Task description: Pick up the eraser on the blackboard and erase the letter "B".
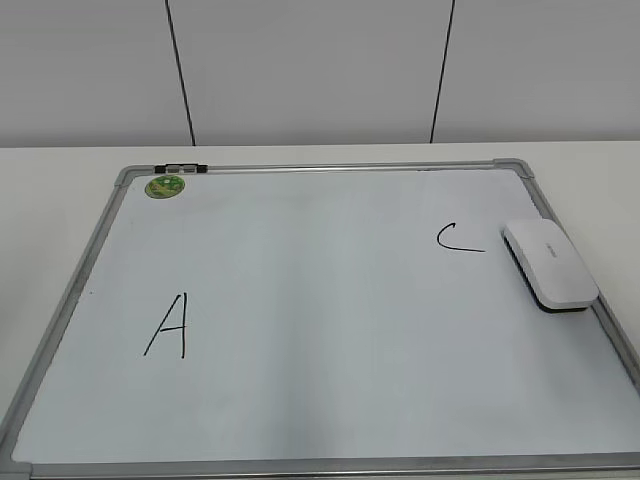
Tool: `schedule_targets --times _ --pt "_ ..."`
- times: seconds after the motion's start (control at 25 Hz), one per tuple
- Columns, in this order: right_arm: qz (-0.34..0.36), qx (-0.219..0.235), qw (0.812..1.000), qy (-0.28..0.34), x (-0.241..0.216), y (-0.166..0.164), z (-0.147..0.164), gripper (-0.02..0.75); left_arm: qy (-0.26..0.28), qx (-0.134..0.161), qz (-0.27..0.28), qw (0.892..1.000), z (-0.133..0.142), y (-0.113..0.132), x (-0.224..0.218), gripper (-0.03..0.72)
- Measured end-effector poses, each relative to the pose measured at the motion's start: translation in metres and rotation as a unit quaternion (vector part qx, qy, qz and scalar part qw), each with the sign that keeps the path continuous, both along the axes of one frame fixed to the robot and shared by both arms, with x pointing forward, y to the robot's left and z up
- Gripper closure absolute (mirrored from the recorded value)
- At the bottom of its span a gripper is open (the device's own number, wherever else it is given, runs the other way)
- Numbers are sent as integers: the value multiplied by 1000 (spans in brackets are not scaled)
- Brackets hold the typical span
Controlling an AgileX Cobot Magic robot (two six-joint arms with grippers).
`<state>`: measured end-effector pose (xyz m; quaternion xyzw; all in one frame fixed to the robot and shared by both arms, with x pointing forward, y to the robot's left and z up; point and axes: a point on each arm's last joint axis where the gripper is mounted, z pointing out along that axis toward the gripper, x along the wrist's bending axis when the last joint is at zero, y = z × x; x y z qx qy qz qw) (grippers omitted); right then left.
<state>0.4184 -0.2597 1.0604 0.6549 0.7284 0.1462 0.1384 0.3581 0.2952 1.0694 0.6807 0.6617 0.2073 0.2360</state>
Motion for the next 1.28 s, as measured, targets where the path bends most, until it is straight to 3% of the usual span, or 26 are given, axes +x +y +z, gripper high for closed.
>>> schedule_targets --times 0.36,0.64,0.96,1.28 --pt "-2 23 996 -89 -82 -21 4 199 -13 -4 -19 1000 -20 -2 -50 195" --pt "-10 -4 993 -119 -129 -38 -9 199 -56 -18 -34 998 -17 -3 -77 195" --pt "-10 -10 992 -128 -135 -41 -20 200 -115 2 -29 993 -16 3 -96 198" --pt "4 -22 991 -136 -134 -42 -19 200 -122 4 -28 992 -16 3 -98 223"
